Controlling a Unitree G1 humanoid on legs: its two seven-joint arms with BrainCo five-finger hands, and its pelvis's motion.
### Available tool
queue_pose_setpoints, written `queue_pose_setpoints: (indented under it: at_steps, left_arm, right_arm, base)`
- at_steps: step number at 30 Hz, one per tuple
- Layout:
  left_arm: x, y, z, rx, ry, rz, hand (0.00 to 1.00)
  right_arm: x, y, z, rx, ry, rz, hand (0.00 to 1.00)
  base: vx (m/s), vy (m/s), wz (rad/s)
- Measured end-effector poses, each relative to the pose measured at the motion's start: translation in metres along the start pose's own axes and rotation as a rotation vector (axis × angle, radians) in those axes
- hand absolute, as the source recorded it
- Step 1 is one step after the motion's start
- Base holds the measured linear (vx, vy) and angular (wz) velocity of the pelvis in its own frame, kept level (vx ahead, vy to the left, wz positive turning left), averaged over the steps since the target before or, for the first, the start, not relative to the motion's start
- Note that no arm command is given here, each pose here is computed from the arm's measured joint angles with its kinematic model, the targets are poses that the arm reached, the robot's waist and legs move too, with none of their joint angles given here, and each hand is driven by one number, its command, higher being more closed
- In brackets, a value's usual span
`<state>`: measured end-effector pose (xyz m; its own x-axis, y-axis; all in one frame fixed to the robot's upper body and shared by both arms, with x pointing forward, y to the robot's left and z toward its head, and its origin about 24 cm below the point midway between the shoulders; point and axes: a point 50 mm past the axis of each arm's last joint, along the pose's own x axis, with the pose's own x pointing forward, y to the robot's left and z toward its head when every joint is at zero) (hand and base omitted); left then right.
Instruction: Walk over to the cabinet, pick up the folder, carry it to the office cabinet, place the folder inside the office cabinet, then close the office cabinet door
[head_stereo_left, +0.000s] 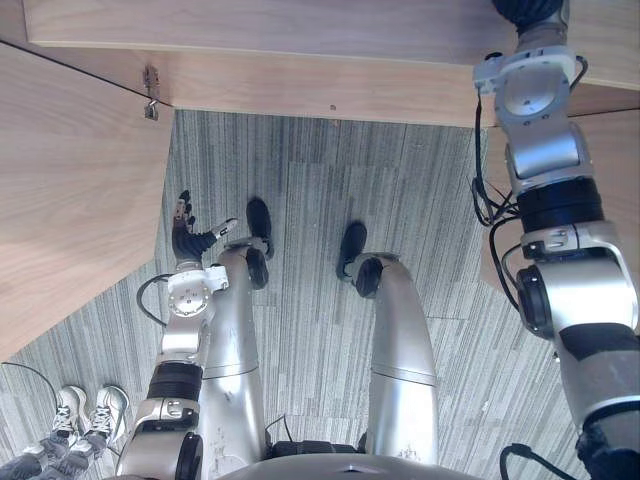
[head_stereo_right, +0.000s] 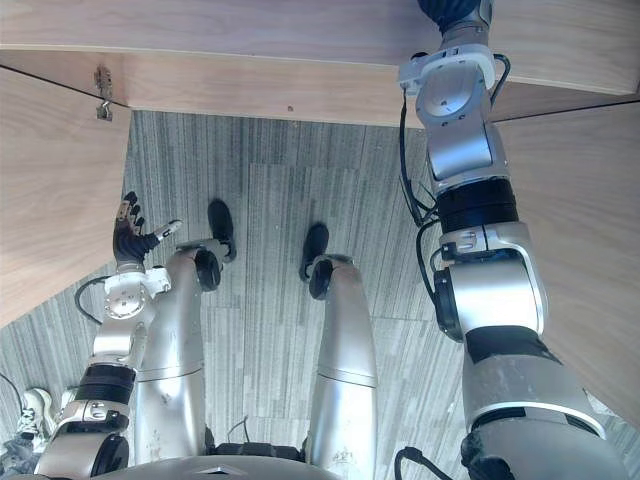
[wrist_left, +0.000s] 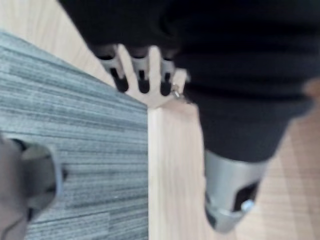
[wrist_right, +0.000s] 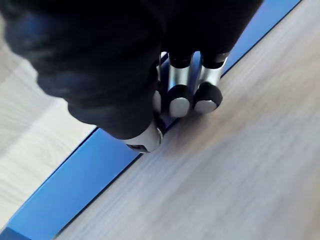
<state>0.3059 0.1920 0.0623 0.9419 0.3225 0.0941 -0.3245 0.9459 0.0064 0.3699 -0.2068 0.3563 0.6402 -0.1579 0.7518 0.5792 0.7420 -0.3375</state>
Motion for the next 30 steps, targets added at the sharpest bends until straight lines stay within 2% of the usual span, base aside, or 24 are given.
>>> queue_pose_setpoints:
  at_steps: [7,23,26,30]
  left_arm:
    - [0.002,0.002,-0.005,-0.018,0.028,0.007,0.00]
    - [0.006,0.008,-0.006,-0.060,0.047,0.050,0.00]
    - [0.005,0.005,-0.006,-0.067,0.044,0.049,0.00]
    - [0.005,0.004,-0.006,-0.067,0.046,0.050,0.00]
  right_arm:
    - [0.017,-0.013,-0.004,0.113,0.094,-0.061,1.00]
    - [0.023,-0.018,-0.005,0.190,0.150,-0.097,1.00]
    - [0.014,-0.014,-0.004,0.256,0.139,-0.120,1.00]
    - [-0.013,0.001,0.001,0.270,0.068,-0.094,1.00]
  base:
    - [-0.02,0.007,0.00]
    - [-0.01,0.005,0.01]
    - [-0.01,0.008,-0.02]
    - [-0.03,0.016,-0.06]
